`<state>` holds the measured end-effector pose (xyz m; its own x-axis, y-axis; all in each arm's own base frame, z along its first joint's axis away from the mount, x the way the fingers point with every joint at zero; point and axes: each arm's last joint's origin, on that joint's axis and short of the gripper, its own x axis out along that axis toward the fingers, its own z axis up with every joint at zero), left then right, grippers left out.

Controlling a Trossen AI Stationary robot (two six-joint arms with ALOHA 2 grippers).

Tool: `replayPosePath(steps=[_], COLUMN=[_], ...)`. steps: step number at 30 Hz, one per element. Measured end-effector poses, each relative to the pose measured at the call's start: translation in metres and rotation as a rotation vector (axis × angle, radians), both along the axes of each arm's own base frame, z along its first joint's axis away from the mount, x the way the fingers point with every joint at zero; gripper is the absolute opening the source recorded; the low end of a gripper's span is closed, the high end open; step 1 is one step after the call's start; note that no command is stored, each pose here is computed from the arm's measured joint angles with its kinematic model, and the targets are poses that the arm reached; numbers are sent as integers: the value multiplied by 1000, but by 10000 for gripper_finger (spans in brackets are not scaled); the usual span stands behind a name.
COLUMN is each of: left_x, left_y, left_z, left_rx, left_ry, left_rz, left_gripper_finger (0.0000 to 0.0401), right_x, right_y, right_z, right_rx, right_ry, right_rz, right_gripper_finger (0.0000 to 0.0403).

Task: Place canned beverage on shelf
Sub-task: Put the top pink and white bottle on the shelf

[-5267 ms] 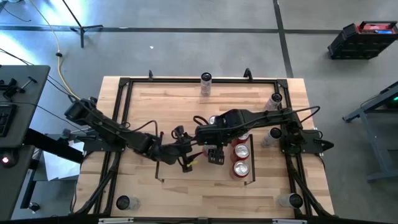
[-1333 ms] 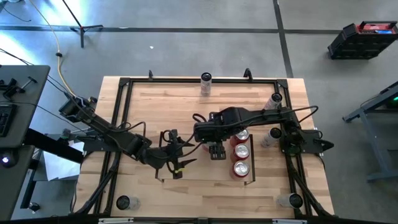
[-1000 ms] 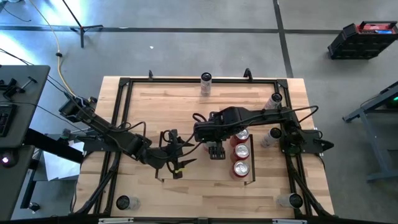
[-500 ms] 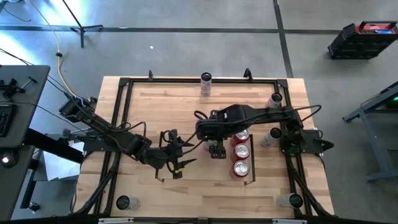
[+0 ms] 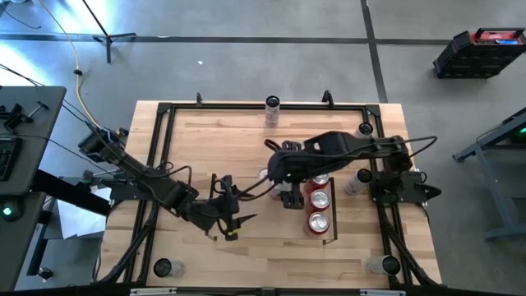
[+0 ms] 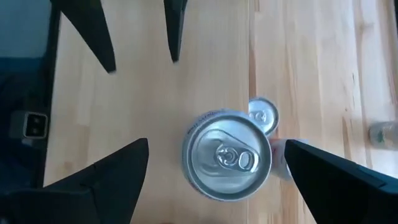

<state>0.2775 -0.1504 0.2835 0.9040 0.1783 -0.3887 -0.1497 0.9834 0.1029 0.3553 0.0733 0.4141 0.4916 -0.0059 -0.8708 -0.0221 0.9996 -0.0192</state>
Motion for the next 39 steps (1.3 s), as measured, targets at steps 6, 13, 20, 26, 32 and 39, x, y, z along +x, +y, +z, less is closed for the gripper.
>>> replayPosePath(steps=[6,13,20,26,32,39], left_x=[0,7,7,7,8,8], left_y=[-7,-14,-14,-15,-15,-15], left_z=[-5,-10,-11,-10,-9,-9], left_rx=[-3,-7,-5,-10,-15,-17], left_ry=[-4,-42,-43,-49,-56,-60], left_rz=[18,27,27,27,28,27], left_gripper_finger=[255,255,255,255,255,255], right_x=[-9,-13,-18,-14,-11,2], right_y=[2,15,17,17,6,-2], right_z=[15,17,14,16,13,-4], right_rx=[-23,-23,-25,-51,-83,-83], right_ry=[-88,-103,-47,-96,-79,8], right_rz=[1,67,34,45,-39,-60], right_gripper_finger=[362,359,294,207,123,18])
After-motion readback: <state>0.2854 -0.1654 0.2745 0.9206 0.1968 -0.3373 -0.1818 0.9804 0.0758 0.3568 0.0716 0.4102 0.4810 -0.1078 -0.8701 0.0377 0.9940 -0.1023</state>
